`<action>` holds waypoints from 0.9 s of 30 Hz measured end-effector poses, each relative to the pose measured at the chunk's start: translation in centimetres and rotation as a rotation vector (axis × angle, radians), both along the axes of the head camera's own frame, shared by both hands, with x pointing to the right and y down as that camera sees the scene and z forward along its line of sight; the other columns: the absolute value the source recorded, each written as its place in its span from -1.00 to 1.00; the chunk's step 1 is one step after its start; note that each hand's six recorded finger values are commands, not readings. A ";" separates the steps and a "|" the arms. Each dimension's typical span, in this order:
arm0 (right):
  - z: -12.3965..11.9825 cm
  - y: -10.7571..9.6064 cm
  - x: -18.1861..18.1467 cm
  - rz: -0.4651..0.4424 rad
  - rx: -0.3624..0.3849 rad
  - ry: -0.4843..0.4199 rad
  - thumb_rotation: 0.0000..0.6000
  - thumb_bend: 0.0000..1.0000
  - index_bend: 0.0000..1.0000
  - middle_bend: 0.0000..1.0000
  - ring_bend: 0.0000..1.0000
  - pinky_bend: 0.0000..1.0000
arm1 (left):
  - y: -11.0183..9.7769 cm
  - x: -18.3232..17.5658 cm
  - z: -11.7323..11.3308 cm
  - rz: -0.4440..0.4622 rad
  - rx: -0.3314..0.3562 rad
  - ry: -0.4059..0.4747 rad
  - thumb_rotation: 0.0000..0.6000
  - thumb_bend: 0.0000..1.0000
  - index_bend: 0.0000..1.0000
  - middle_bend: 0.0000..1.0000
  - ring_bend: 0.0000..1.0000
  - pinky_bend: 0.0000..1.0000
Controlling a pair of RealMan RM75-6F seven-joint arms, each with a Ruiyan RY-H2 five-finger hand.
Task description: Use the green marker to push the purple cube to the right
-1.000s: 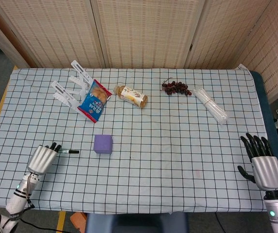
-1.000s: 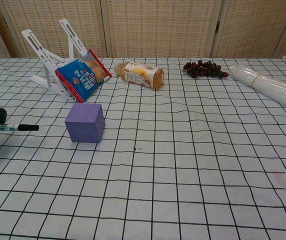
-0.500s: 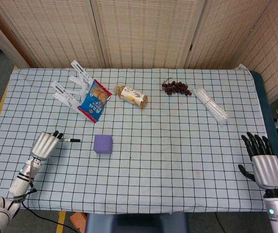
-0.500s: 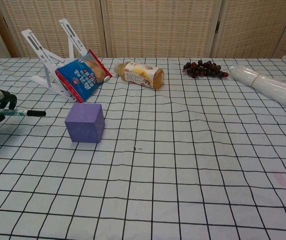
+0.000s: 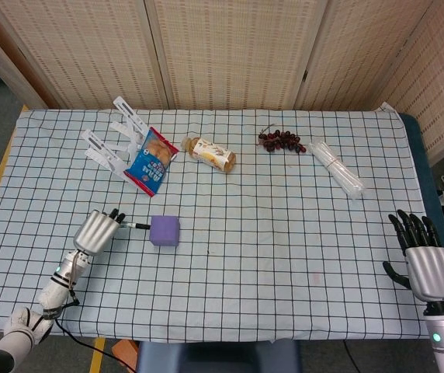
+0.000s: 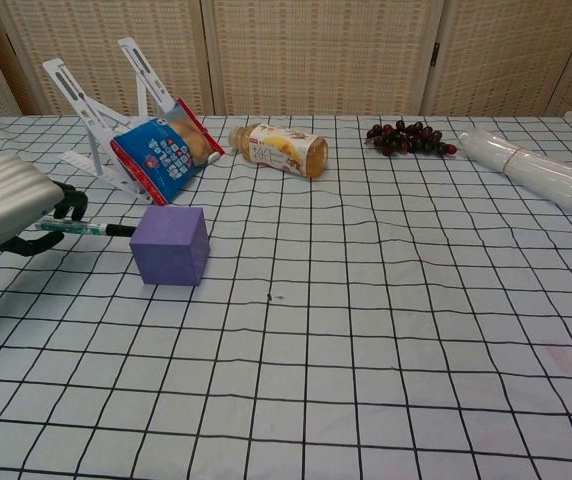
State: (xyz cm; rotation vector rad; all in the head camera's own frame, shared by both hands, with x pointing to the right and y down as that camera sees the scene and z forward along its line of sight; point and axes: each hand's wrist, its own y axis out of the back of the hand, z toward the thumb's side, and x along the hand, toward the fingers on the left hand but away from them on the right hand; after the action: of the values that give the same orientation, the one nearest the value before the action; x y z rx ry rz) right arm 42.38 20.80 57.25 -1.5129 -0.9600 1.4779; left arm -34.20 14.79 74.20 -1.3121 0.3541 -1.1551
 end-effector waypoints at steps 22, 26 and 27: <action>-0.7 -0.2 0.7 0.019 -0.002 -0.029 1.00 -0.72 -1.00 -1.00 -1.00 -1.00 | 0.4 7.9 -0.3 0.108 0.028 0.069 1.00 0.21 0.59 0.58 0.67 1.00; -0.6 -0.2 0.7 0.019 -0.017 -0.034 1.00 -0.72 -1.00 -1.00 -1.00 -1.00 | 0.8 9.5 -0.5 0.132 0.026 0.078 1.00 0.20 0.59 0.59 0.66 1.00; -0.6 -0.2 0.8 0.020 -0.019 -0.035 1.00 -0.72 -1.00 -1.00 -1.00 -1.00 | 1.0 10.0 -0.6 0.140 0.026 0.081 1.00 0.20 0.59 0.59 0.66 1.00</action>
State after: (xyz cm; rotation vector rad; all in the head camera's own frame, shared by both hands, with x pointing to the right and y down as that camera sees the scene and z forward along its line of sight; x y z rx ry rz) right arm 43.13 20.62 56.63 -1.5515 -0.9870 1.4822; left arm -24.25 15.77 73.65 -1.3418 0.3302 -0.9797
